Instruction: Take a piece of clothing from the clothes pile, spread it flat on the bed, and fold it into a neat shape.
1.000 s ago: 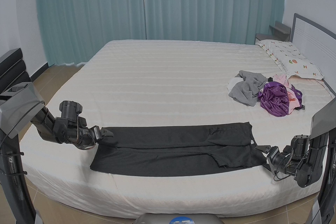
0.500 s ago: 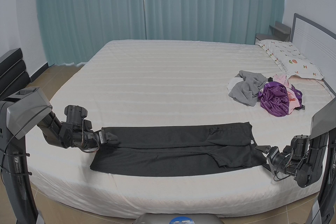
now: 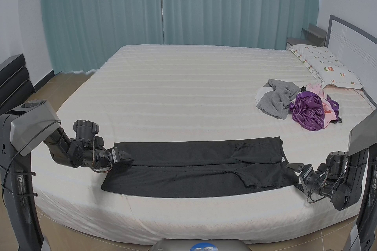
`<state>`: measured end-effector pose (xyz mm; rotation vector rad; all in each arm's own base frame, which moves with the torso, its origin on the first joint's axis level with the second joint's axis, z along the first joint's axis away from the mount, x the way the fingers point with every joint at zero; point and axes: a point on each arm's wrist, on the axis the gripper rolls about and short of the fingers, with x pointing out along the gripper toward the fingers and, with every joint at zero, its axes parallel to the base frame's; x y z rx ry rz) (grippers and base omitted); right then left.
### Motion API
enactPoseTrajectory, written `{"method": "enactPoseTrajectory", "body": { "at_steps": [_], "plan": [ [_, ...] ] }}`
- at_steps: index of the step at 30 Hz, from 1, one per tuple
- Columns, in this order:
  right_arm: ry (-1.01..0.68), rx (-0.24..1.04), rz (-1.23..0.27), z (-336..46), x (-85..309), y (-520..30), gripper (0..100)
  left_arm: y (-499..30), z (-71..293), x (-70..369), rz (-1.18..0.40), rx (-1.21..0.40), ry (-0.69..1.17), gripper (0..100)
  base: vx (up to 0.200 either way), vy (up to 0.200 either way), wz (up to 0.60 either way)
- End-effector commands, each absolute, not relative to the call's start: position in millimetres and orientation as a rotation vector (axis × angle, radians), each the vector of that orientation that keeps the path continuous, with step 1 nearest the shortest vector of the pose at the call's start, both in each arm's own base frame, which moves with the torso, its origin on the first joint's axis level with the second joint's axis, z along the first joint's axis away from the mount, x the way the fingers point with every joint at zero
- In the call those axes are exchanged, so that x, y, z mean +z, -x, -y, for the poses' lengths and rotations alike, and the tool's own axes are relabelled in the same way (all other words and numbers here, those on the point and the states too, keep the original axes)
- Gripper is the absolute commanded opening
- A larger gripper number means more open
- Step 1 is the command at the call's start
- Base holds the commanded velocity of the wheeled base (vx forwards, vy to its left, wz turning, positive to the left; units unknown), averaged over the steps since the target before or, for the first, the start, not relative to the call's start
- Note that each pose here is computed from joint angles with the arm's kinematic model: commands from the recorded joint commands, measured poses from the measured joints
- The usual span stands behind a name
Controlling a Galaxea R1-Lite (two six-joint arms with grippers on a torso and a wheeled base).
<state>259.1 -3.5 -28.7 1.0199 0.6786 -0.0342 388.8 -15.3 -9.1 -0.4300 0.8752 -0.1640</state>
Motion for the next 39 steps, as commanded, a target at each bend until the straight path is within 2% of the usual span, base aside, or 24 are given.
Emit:
{"method": "enactPoseTrajectory", "body": {
  "at_steps": [1,19,36,39],
  "plan": [
    [-1.019,-0.027,-0.668,3.4,-27.9,-259.8,100,-388.1,15.7,-11.5,-0.884,-0.163,0.433,0,0.000,0.000,0.00],
    [-1.020,-0.024,-0.666,3.7,-27.4,-260.2,100,-380.6,15.5,5.9,-0.863,-0.142,0.486,0,0.000,0.000,0.00],
    [-1.021,-0.025,-0.664,4.1,-27.3,-260.6,100,-381.4,17.8,2.9,-0.850,-0.145,0.499,0,0.000,0.000,0.00],
    [-1.023,-0.026,-0.664,4.1,-27.3,-260.6,100,-382.8,18.4,4.0,-0.847,-0.140,0.514,0,-0.200,0.000,0.00]
  ]
}}
